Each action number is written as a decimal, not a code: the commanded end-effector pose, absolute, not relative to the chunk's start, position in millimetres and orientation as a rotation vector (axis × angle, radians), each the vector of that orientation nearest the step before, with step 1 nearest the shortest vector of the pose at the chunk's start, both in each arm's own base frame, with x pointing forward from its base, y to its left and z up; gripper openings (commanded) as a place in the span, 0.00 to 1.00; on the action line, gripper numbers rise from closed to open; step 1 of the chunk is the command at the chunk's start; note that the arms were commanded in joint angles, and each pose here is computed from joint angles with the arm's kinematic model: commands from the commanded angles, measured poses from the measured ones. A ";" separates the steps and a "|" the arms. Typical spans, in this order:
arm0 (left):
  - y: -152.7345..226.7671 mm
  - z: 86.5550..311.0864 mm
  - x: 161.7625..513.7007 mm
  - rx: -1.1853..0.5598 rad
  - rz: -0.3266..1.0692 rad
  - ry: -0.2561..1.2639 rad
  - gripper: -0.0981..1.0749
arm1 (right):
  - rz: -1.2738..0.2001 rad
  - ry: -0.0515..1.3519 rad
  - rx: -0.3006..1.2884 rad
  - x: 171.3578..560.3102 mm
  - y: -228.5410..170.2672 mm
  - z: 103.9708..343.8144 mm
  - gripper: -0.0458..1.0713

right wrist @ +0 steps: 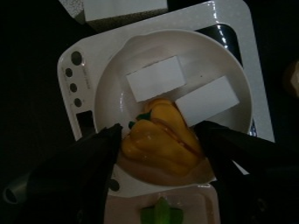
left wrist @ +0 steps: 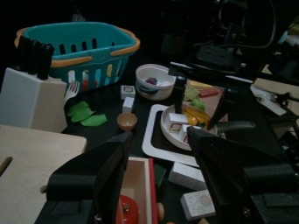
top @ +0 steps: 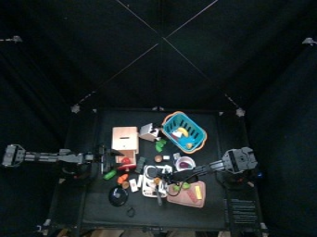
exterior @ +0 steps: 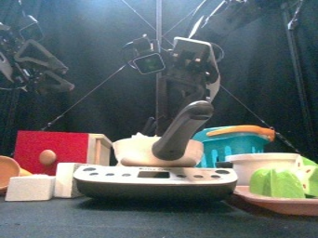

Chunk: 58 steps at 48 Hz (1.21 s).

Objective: Grab squash

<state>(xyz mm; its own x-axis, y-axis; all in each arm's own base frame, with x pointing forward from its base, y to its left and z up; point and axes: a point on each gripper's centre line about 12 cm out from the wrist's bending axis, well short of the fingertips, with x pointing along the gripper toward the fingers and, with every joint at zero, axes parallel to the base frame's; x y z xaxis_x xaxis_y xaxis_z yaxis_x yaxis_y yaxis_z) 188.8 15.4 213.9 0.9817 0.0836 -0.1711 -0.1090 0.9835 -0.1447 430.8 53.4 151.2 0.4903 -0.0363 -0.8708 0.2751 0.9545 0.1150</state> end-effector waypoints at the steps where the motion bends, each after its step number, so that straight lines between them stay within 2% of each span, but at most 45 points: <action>1: 16.2 218.9 190.6 -0.157 0.100 0.147 0.84 | -0.187 1.002 0.280 435.9 52.2 168.4 0.73; 9: 16.2 218.7 190.5 -0.155 0.100 0.148 0.84 | -0.181 0.981 0.305 438.0 55.0 183.5 0.65; 18: 16.2 218.7 190.5 -0.157 0.100 0.148 0.84 | -0.190 0.980 0.289 439.7 53.5 200.9 0.65; 31: 16.2 218.7 190.5 -0.155 0.100 0.148 0.84 | -0.200 0.982 0.275 441.3 50.9 206.8 0.65; 47: 16.2 218.5 190.5 -0.157 0.100 0.150 0.84 | -0.190 0.906 0.273 439.0 48.9 237.9 0.64; 58: 16.2 218.3 190.6 -0.155 0.100 0.151 0.84 | -0.191 0.885 0.258 437.0 47.1 245.8 0.64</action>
